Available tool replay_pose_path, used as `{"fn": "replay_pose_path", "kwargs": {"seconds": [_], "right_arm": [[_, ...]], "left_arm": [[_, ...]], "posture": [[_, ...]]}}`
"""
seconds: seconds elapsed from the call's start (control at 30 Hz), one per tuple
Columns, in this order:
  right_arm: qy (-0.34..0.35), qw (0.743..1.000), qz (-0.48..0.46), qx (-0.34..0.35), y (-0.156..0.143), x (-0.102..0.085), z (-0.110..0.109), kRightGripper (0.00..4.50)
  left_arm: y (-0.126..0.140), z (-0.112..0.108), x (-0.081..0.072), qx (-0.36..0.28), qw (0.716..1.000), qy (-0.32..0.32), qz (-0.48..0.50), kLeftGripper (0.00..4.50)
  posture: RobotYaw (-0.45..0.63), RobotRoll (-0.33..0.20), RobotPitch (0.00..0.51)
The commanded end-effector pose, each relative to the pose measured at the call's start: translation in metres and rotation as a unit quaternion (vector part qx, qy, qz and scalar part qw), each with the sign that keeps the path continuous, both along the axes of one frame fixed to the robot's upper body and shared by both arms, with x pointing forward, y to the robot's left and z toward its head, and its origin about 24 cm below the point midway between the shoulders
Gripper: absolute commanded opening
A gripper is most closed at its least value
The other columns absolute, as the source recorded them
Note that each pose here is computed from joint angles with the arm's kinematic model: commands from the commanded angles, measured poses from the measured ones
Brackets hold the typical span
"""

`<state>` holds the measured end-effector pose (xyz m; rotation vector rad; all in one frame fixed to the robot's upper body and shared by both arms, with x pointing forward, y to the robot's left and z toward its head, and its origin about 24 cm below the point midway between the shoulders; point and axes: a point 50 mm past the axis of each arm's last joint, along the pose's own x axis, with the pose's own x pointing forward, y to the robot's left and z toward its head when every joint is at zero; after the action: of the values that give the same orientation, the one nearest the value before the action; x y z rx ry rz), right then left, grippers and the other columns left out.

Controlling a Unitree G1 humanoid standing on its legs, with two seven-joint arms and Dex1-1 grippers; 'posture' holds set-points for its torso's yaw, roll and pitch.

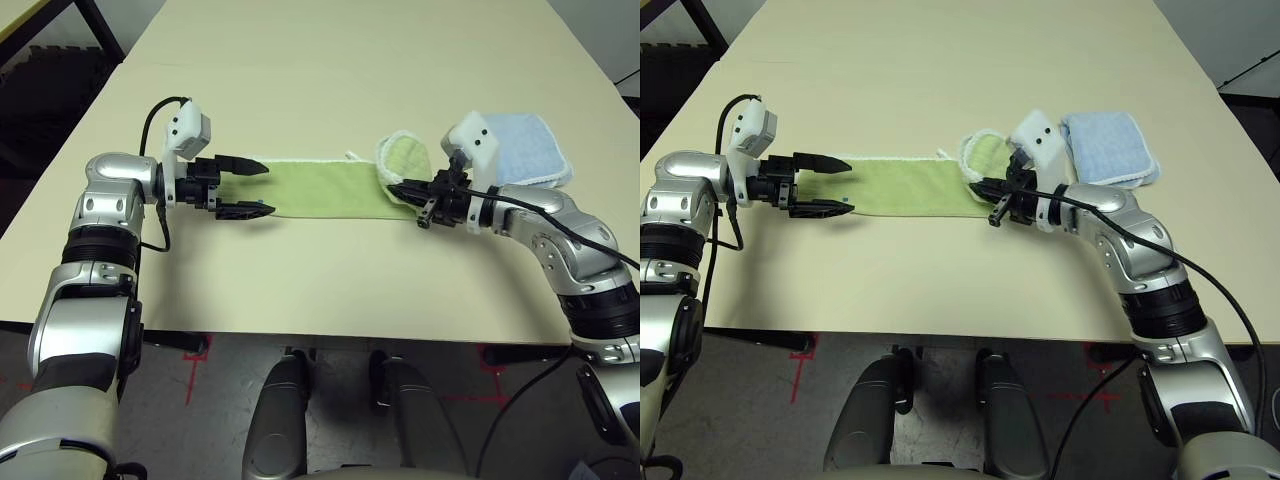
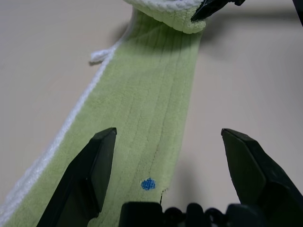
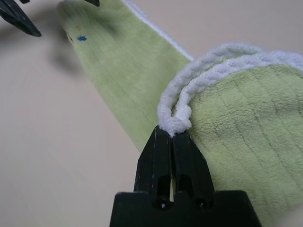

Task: Fold the towel and set it aside.

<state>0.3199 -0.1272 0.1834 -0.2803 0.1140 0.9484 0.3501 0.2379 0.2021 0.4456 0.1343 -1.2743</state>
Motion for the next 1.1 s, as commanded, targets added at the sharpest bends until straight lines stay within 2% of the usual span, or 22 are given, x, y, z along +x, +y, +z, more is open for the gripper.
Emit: {"fn": "replay_pose_path", "kwargs": {"seconds": [0.03,0.53,0.67,0.87,0.97,1.1], "right_arm": [[0.002,1.0,0.01,-0.014,0.008,0.003,-0.004,0.03],[0.014,0.997,0.041,-0.072,0.024,0.006,-0.028,0.03],[0.008,0.996,0.058,-0.064,0.031,0.006,-0.026,1.06],[-0.019,0.991,0.13,-0.038,0.035,0.001,-0.013,3.35],[-0.041,0.985,0.167,0.014,0.022,-0.004,0.008,4.45],[-0.096,0.984,0.133,0.066,-0.014,0.004,0.028,4.45]], "left_arm": [[-0.002,0.001,-0.001,0.007,1.0,0.001,-0.008,4.5],[0.0,-0.001,-0.003,0.011,1.0,0.013,-0.004,4.5],[-0.001,-0.001,-0.003,0.011,1.0,0.015,-0.004,4.5],[0.001,-0.002,-0.003,0.014,1.0,0.015,-0.003,4.5],[0.0,-0.002,-0.002,0.013,1.0,0.014,-0.002,4.5],[-0.001,-0.002,-0.002,-0.004,1.0,0.005,0.004,4.5]], "posture": [[0.08,0.0,0.188],[0.08,0.0,0.193],[0.08,0.0,0.192],[0.08,0.0,0.182],[0.07,0.0,0.18],[0.06,0.0,0.179]]}}
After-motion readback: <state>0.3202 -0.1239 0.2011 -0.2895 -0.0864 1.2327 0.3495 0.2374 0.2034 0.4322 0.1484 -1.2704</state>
